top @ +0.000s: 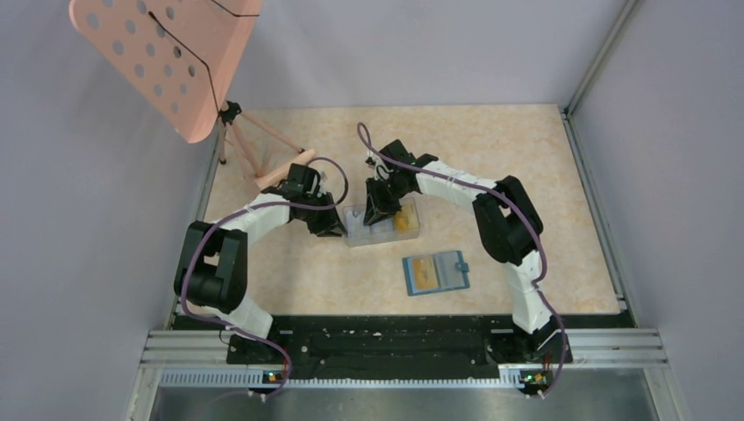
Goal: Put the credit cards into the card holder
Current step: Pick up the credit card from the storage box.
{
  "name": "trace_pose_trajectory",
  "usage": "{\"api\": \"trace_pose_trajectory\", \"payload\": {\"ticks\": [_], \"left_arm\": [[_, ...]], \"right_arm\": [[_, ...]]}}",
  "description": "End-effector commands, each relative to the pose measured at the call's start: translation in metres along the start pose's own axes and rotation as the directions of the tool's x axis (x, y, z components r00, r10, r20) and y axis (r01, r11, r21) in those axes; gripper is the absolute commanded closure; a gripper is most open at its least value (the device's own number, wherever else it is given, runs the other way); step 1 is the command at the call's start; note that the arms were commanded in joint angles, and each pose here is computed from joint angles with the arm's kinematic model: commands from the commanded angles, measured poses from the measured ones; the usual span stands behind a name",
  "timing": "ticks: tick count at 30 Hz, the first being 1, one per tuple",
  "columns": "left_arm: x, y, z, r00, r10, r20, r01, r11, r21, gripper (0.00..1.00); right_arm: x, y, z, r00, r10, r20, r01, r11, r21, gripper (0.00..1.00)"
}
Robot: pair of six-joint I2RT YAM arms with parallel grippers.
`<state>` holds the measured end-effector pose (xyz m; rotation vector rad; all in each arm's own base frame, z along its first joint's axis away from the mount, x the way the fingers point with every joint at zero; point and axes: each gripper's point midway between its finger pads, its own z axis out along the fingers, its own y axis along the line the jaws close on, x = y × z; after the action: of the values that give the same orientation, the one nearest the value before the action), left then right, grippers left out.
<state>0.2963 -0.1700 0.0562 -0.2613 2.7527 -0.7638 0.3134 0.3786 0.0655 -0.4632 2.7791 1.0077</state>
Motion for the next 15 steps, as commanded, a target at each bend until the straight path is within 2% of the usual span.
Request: {"api": "trace_pose_trajectory", "payload": {"ticks": [1, 8, 15], "left_arm": [[-0.001, -0.002, 0.001, 1.000, 0.021, 0.003, -0.021, 1.000, 0.001, 0.75], [0.000, -0.002, 0.003, 1.000, 0.028, -0.010, -0.028, 1.000, -0.005, 0.78], [0.001, -0.001, 0.004, 0.999, 0.032, -0.012, -0.032, 0.999, -0.008, 0.78]], "right_arm": [[-0.003, 0.010, 0.006, 1.000, 0.000, -0.008, 0.000, 0.999, -0.050, 0.86], [-0.008, 0.015, 0.006, 1.000, -0.007, -0.008, 0.006, 0.997, -0.074, 0.88], [-0.015, -0.001, -0.016, 0.996, -0.010, 0.084, 0.007, 0.999, 0.036, 0.71]]}}
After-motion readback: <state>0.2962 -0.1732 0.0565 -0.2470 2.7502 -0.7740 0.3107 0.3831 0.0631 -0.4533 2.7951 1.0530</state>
